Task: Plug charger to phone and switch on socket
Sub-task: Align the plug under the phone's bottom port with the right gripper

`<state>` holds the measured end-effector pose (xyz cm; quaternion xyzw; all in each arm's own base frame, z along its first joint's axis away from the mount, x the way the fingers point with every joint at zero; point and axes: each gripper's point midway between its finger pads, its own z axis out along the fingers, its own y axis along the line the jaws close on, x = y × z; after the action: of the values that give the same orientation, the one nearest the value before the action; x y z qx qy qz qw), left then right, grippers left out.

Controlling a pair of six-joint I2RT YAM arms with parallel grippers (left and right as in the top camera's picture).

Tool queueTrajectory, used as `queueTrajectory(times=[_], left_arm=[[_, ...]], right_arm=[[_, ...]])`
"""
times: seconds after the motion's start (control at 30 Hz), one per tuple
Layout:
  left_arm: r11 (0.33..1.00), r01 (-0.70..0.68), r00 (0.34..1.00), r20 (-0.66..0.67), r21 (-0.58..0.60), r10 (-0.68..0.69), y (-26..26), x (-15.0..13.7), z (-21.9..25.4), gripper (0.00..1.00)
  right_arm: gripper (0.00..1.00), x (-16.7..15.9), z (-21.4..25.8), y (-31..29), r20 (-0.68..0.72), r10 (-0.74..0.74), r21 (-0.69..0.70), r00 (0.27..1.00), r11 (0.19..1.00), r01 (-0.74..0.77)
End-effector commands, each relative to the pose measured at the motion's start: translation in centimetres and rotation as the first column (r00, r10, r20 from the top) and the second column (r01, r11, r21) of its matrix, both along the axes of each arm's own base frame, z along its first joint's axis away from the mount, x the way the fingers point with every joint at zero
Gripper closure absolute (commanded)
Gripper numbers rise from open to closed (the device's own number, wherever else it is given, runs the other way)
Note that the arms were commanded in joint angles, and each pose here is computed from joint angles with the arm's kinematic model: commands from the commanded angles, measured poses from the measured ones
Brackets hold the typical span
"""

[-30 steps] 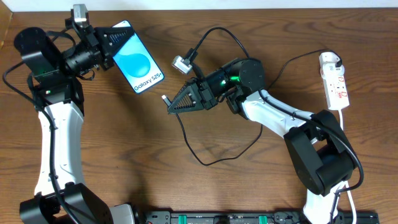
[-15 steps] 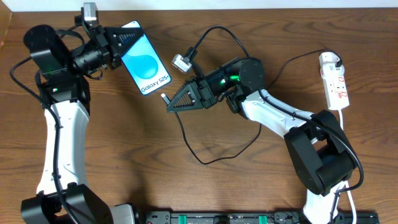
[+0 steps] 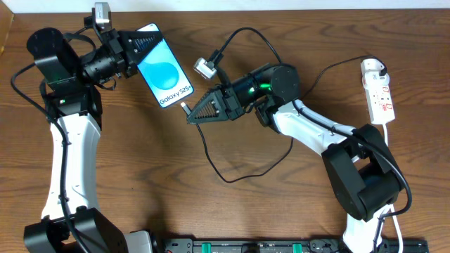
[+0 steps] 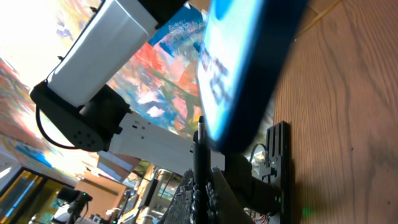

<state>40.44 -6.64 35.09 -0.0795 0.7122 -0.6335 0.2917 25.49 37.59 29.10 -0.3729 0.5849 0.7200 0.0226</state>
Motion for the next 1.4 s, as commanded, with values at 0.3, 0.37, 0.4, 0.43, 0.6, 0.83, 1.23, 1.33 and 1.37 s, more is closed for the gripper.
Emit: queueTrajectory(times=[0.3,0.37,0.4,0.43,0.6,0.83,1.23,1.33,1.37], left_arm=[[1.0,0.007,1.0,0.023,0.008,-0.008,-0.1,-0.1,0.5,0.93],[1.0,-0.001,1.0,-0.008,-0.01,0.001,0.0,0.0,0.4,0.92],[1.0,-0.009,1.0,-0.019,-0.016,0.008,0.0,0.1,0.4,0.93],[1.0,-0.016,1.0,-0.02,-0.016,0.015,0.1,0.2,0.4,0.92],[1.0,-0.024,1.0,-0.02,-0.015,0.024,0.2,0.3,0.4,0.93],[1.0,-0.015,1.0,-0.02,-0.014,0.015,-0.5,0.3,0.4,0.93],[1.0,-0.003,1.0,-0.016,-0.012,0.003,-1.0,0.3,0.4,0.92],[1.0,-0.004,1.0,-0.016,-0.012,0.004,-1.0,0.3,0.4,0.92],[1.0,-0.006,1.0,-0.016,-0.012,0.005,-0.9,0.3,0.4,0.92]], right_arm=[[0.99,-0.1,1.9,0.4,0.046,-0.02,0.055,0.999,0.998,0.017],[0.99,-0.1,1.9,0.4,0.048,-0.02,0.057,0.999,0.998,0.017],[0.99,-0.1,1.9,0.4,0.048,-0.02,0.057,0.999,0.998,0.017],[0.99,-0.1,1.9,0.4,0.048,-0.02,0.057,0.999,0.998,0.017],[0.99,-0.1,1.9,0.4,0.048,-0.02,0.057,0.999,0.998,0.018],[0.99,0.0,2.0,0.5,0.045,-0.026,0.061,0.999,0.998,0.024],[0.99,0.2,2.0,0.5,0.042,-0.033,0.064,0.999,0.997,0.031],[0.99,0.2,2.0,0.5,0.042,-0.034,0.064,0.999,0.997,0.031],[0.99,0.2,2.0,0.5,0.042,-0.034,0.064,0.999,0.997,0.031]])
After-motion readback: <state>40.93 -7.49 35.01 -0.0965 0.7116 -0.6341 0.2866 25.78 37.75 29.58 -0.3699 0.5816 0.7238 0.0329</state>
